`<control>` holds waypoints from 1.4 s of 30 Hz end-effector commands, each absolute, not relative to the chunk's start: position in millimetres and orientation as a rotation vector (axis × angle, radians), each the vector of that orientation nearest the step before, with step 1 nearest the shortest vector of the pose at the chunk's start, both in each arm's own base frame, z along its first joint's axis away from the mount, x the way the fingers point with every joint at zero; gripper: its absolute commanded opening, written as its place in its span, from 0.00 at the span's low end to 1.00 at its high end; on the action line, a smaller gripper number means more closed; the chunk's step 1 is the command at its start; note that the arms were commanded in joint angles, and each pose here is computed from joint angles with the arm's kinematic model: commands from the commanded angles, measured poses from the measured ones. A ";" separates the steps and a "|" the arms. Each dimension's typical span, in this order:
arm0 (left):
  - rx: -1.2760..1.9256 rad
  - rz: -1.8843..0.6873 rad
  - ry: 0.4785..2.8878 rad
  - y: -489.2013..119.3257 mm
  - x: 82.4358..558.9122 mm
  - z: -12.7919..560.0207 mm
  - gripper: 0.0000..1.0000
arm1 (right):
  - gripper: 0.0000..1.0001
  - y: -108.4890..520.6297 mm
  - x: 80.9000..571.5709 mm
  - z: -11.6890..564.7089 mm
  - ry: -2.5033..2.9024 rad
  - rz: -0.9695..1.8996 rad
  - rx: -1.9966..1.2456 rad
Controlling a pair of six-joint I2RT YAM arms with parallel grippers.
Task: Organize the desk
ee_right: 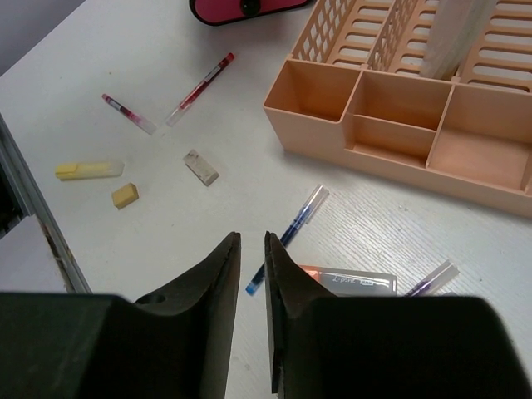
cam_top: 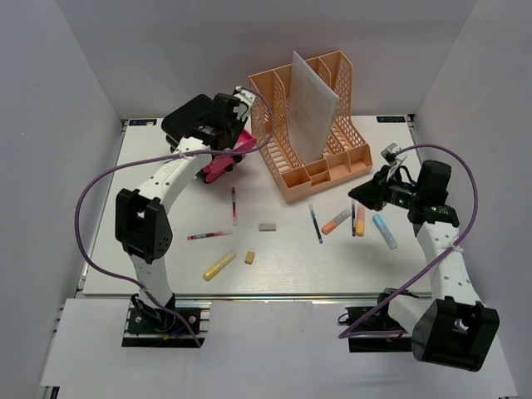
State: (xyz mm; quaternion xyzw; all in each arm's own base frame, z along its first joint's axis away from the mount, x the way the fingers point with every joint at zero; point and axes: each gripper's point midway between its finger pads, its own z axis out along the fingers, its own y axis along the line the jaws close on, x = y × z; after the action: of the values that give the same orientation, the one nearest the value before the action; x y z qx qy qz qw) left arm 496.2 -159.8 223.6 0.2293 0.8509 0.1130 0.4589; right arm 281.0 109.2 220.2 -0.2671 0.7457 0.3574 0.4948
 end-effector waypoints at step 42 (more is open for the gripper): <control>0.428 -0.631 1.943 -176.6 257.3 222.1 0.75 | 0.50 24.2 319.3 41.9 2.746 0.228 -0.393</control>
State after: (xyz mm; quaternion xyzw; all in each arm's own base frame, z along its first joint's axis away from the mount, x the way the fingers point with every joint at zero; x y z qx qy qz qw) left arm 255.0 -178.8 218.0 0.1811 0.8042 -0.2664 0.4995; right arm 305.9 25.2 43.2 -0.1446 0.9717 0.0885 0.1644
